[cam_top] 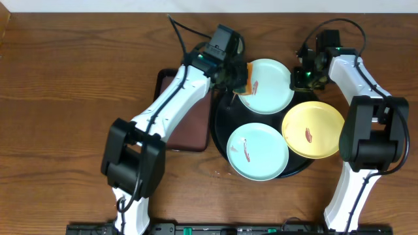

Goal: Clean dirty plates on tray and stack at the side
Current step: 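Carry the sponge with the left gripper over the top green plate, then scrub the green plate with the sponge while right gripper holds rim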

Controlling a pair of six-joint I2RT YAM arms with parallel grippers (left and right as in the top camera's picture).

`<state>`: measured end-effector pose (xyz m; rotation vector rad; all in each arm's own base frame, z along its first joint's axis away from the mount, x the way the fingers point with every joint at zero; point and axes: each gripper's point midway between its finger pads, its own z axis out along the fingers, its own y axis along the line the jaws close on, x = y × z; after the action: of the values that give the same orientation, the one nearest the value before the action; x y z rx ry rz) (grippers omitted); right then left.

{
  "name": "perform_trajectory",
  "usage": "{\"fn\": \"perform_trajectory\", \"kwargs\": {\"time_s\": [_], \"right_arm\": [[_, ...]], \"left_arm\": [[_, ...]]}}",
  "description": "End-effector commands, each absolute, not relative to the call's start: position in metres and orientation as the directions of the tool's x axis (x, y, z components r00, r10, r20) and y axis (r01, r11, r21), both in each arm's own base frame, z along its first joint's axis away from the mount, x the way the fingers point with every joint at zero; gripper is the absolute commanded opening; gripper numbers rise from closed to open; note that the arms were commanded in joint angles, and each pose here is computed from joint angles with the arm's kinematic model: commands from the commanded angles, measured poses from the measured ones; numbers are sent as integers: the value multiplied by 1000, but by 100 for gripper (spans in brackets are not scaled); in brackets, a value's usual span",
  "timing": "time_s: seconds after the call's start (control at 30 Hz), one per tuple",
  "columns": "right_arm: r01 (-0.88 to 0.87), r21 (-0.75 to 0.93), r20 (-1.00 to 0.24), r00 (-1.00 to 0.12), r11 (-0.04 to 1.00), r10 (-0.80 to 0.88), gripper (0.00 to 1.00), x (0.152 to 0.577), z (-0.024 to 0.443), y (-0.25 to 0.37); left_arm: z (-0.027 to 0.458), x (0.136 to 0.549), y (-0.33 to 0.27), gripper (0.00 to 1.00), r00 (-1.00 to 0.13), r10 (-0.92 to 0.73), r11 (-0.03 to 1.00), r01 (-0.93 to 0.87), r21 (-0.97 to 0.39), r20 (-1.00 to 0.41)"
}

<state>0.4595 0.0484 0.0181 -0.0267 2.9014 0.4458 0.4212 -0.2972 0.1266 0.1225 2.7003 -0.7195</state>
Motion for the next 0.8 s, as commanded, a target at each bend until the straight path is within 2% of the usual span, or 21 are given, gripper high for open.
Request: {"fn": "perform_trajectory", "kwargs": {"time_s": [0.0,0.4,0.77], "right_arm": [[-67,300,-197,-980,952,-7,1,455,25,59],[-88,197,-121,-991,977,-65,1,433,21,65],[-111,181,-105,-990,977,-92,1,428,20,74]], "left_arm": [[117,421,-314,8,-943,-7,858,165,-486,-333],[76,418,-355,7,-956,-25,840,139,-524,-293],[11,394,-356,7,-992,-85,872,-27,-489,-98]]}}
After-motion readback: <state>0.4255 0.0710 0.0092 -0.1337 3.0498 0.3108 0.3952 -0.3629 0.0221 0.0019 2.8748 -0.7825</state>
